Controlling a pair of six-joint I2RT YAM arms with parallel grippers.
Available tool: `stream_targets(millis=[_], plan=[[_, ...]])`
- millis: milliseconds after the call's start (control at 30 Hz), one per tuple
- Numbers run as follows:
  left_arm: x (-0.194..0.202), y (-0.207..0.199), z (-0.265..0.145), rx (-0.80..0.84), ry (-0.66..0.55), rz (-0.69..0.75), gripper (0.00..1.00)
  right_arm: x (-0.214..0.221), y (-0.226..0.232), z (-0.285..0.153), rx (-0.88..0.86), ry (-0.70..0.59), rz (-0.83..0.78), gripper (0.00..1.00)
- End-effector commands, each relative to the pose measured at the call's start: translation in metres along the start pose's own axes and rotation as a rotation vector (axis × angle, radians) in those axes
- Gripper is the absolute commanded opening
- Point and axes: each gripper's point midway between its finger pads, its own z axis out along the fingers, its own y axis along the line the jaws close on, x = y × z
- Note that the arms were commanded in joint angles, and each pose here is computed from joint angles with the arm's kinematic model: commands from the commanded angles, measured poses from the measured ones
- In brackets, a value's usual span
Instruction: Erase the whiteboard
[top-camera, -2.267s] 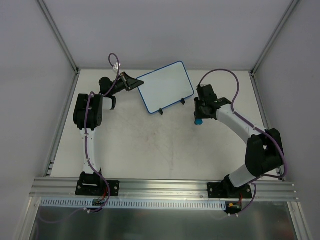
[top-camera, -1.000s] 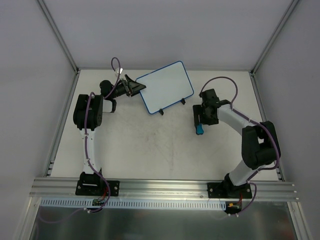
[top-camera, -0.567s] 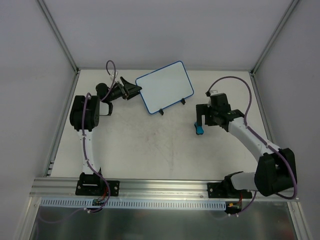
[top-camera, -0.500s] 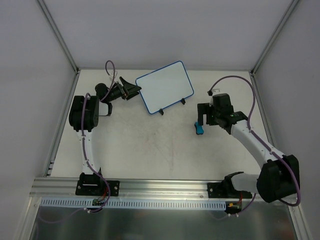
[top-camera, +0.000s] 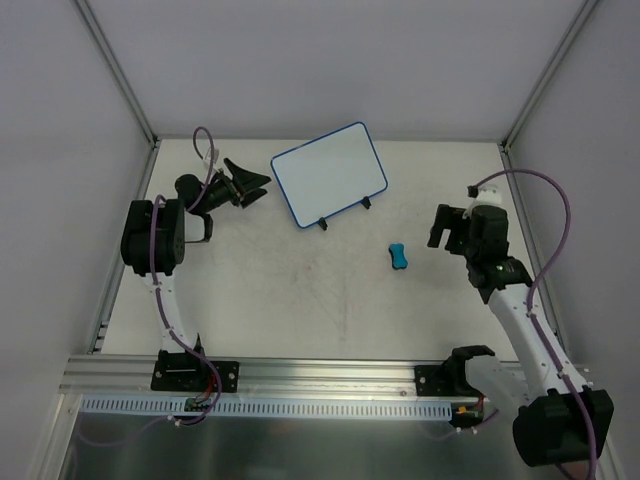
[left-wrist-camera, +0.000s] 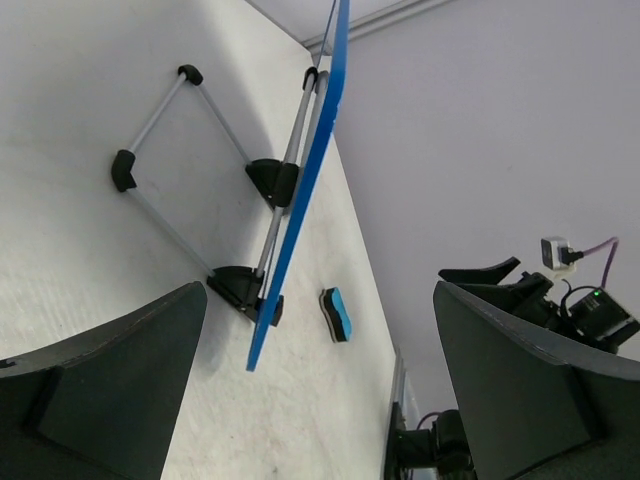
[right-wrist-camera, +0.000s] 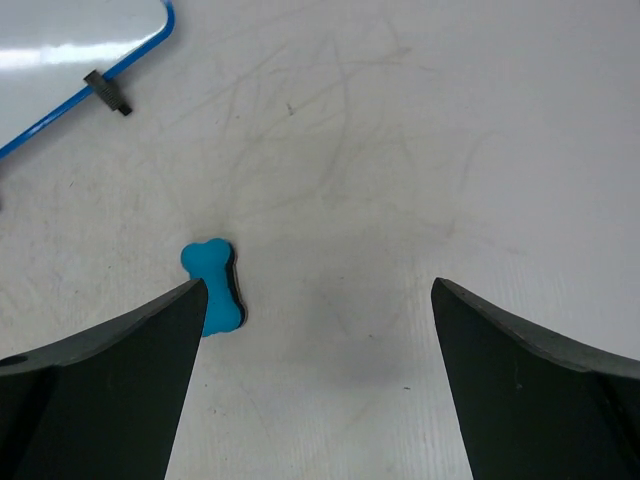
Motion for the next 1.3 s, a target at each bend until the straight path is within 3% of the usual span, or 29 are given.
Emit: stream_targets(millis=[0, 200, 300, 367, 400, 433, 500, 567, 667, 833, 1000, 1033, 1067, 1133, 1200, 1267], plan=[[-0.013, -0.080, -0.012, 0.236, -0.063, 0.319, 0.99, -0.022, -0.025, -0.008, 0.079, -0.162, 0.084, 0.99], [-0.002, -0.099, -0.035, 0.233, -0.041, 0.303, 0.99, -0.014, -0.056, -0.014, 0.168, -0.349, 0.063, 0.99], [0.004, -0.111, -0.044, 0.232, -0.062, 0.302, 0.99, 0.000, -0.080, -0.011, 0.295, -0.386, 0.085, 0.99], [0.006, -0.119, -0.049, 0.231, -0.088, 0.292, 0.99, 0.021, -0.076, 0.004, 0.263, -0.357, 0.054, 0.99], [0.011, -0.117, -0.053, 0.218, -0.104, 0.267, 0.99, 0.008, -0.070, 0.006, 0.223, -0.430, 0.037, 0.99], [0.012, -0.118, -0.056, 0.213, -0.117, 0.260, 0.99, 0.031, -0.067, 0.021, 0.199, -0.387, 0.011, 0.99], [0.018, -0.125, -0.062, 0.210, -0.137, 0.264, 0.99, 0.023, -0.068, 0.025, 0.201, -0.455, 0.019, 0.99], [0.021, -0.131, -0.066, 0.195, -0.140, 0.265, 0.99, 0.029, -0.070, 0.033, 0.217, -0.427, 0.015, 0.99], [0.021, -0.126, -0.066, 0.134, -0.140, 0.293, 0.99, 0.027, -0.067, 0.035, 0.200, -0.426, 0.007, 0.99], [0.018, -0.097, -0.058, -0.026, -0.077, 0.174, 0.99, 0.022, -0.060, 0.030, 0.162, -0.447, 0.011, 0.99], [0.025, -0.105, -0.066, -0.045, -0.078, 0.270, 0.99, 0.021, -0.060, 0.027, 0.160, -0.448, -0.001, 0.99], [0.031, -0.094, -0.070, -0.111, -0.064, 0.226, 0.99, 0.020, -0.061, 0.025, 0.164, -0.454, -0.002, 0.99], [0.029, -0.103, -0.074, -0.132, -0.078, 0.321, 0.99, 0.020, -0.062, 0.025, 0.169, -0.455, -0.008, 0.99], [0.032, -0.085, -0.083, -0.285, -0.100, 0.307, 0.99, 0.017, -0.063, 0.025, 0.176, -0.456, -0.016, 0.99], [0.028, -0.095, -0.090, -0.342, -0.125, 0.408, 0.99, 0.017, -0.062, 0.026, 0.173, -0.453, -0.009, 0.99], [0.030, -0.091, -0.099, -0.416, -0.148, 0.412, 0.99, 0.016, -0.059, 0.025, 0.158, -0.459, -0.008, 0.99]])
